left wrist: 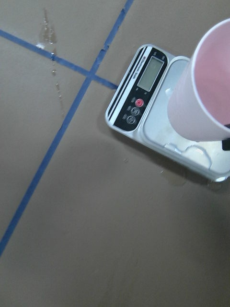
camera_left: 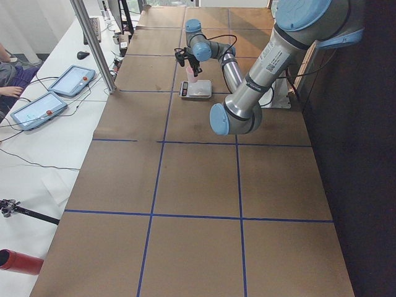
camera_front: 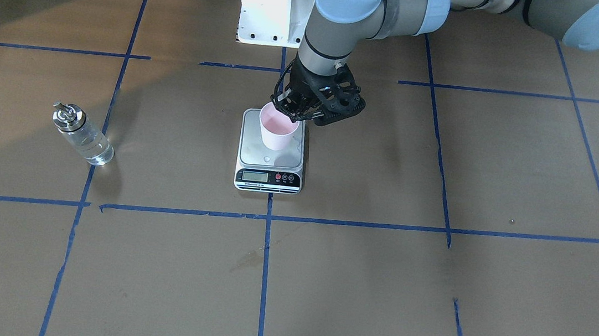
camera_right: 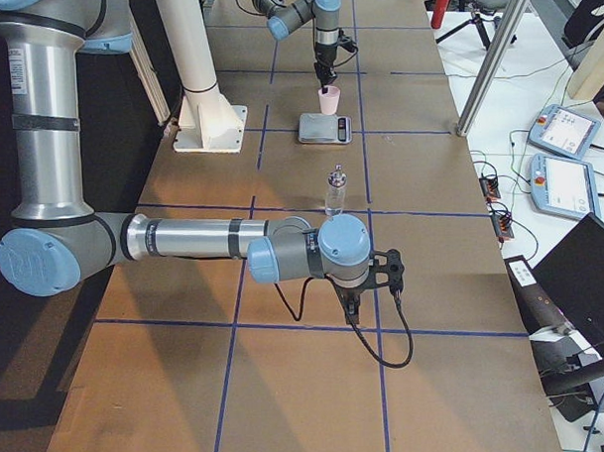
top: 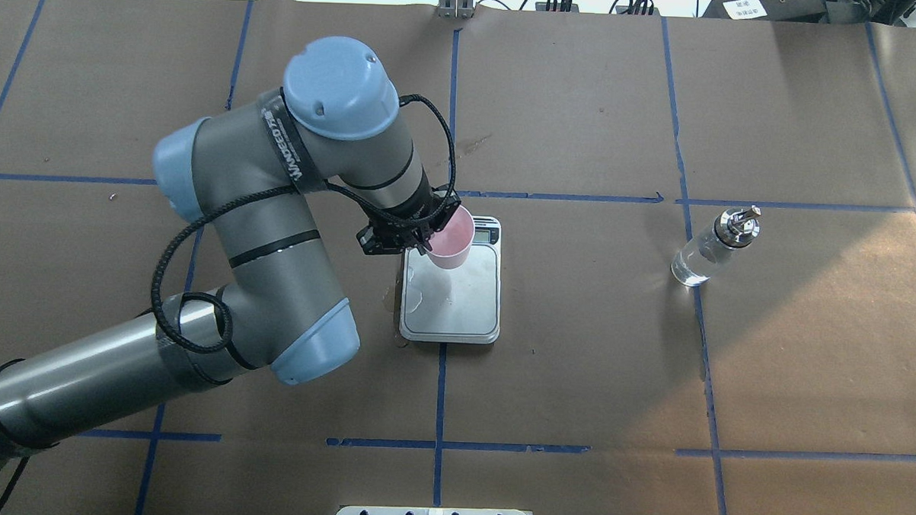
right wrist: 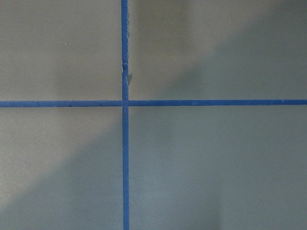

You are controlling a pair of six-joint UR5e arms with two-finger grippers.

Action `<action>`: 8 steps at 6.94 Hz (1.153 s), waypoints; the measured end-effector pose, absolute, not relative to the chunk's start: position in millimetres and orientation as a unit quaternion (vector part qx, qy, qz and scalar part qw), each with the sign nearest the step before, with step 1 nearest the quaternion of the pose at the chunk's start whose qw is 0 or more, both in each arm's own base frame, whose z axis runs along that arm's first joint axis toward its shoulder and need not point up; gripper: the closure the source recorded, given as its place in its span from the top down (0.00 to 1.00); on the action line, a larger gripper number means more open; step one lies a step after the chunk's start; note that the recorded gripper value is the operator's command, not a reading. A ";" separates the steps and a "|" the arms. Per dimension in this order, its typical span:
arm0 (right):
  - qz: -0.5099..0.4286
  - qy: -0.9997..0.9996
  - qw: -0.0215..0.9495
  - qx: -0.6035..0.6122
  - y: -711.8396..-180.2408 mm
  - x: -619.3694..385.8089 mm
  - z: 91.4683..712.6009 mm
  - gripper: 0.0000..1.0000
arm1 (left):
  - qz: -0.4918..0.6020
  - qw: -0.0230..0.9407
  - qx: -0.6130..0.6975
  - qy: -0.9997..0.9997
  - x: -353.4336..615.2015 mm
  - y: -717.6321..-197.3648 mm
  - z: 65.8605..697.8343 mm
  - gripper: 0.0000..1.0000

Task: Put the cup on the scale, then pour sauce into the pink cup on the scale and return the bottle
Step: 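Carry the pink cup over the scale and lower it onto the platform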

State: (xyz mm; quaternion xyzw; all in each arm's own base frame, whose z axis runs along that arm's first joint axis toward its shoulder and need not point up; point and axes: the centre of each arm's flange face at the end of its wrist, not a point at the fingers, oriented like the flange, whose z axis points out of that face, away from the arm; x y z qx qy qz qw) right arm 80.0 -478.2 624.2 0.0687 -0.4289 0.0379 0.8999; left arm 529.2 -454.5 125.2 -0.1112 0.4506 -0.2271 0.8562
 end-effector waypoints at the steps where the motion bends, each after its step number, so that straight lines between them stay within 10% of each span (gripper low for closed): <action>1: 0.039 -0.430 0.899 0.069 -477.0 79.6 623.3 1.00 | -0.225 0.858 -0.108 0.448 551.1 -448.8 134.5 0.00; 4: 0.038 -0.430 0.899 0.070 -475.7 79.3 620.4 1.00 | -0.218 0.861 -0.104 0.447 564.6 -441.6 142.6 0.00; 6: 0.038 -0.430 0.899 0.071 -475.4 79.3 619.7 1.00 | -0.218 0.862 -0.105 0.446 563.4 -440.4 142.9 0.45; 7: 0.038 -0.430 0.899 0.071 -474.9 79.4 619.9 1.00 | -0.217 0.862 -0.105 0.445 563.1 -440.1 144.9 0.99; 8: 0.038 -0.431 0.899 0.072 -474.6 79.4 619.7 1.00 | -0.211 0.865 -0.102 0.444 562.5 -439.6 147.8 1.00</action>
